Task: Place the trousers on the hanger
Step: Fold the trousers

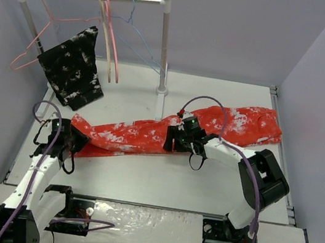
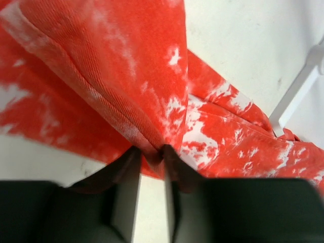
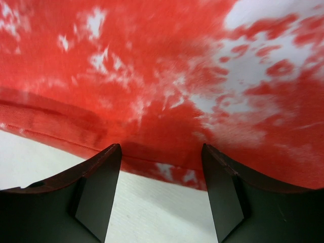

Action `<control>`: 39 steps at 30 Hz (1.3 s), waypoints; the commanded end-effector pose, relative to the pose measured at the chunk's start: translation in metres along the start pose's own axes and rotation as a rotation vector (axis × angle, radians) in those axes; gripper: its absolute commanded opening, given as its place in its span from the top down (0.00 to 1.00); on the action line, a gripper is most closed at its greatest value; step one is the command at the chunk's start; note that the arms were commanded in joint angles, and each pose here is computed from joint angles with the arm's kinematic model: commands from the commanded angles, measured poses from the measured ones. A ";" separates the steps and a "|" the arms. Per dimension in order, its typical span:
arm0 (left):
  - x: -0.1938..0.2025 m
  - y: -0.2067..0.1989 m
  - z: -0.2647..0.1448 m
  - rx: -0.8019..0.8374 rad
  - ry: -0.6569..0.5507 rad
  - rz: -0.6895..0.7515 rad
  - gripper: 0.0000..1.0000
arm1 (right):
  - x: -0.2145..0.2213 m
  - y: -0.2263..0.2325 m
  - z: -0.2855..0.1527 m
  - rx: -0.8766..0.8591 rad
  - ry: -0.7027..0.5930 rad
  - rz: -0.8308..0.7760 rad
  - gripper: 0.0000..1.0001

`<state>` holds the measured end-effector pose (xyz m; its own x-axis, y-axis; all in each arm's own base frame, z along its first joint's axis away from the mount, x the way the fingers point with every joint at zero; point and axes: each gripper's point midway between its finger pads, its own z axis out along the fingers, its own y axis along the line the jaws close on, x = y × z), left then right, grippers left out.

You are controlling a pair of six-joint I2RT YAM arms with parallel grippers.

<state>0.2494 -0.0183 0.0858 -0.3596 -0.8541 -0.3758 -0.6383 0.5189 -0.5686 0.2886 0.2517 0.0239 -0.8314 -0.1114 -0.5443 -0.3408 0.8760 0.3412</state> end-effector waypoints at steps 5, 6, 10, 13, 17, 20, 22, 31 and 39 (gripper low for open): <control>-0.015 0.013 -0.071 -0.227 -0.024 0.007 0.38 | 0.002 0.018 -0.011 -0.021 -0.041 -0.111 0.38; -0.015 0.013 -0.075 -0.229 -0.022 0.013 0.34 | 0.002 0.018 -0.013 -0.017 -0.041 -0.120 0.38; -0.018 0.009 -0.085 -0.209 -0.020 0.071 0.26 | 0.000 0.017 -0.022 0.000 -0.041 -0.153 0.38; -0.031 -0.002 -0.084 -0.212 -0.029 0.169 0.25 | 0.000 0.021 -0.032 -0.020 -0.041 -0.186 0.37; -0.052 -0.025 -0.066 -0.228 0.000 0.351 0.25 | 0.011 0.023 -0.043 -0.031 0.007 -0.222 0.36; -0.068 -0.034 -0.050 -0.256 0.012 0.468 0.25 | 0.009 0.024 -0.054 -0.032 -0.018 -0.221 0.34; -0.080 -0.034 -0.039 -0.291 0.022 0.521 0.25 | 0.004 0.028 -0.061 -0.049 -0.042 -0.220 0.34; -0.120 -0.013 0.013 -0.368 0.111 0.624 0.25 | 0.002 0.032 -0.067 -0.071 -0.066 -0.228 0.32; -0.123 -0.010 0.047 -0.235 0.165 0.737 0.25 | -0.002 0.038 -0.076 -0.099 -0.096 -0.232 0.31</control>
<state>0.3010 0.0812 0.0923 -0.8310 -0.4133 -0.3722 -0.4513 0.8922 0.0168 0.2396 0.2391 0.0698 -0.7334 -0.2799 -0.6195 -0.5229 0.8146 0.2511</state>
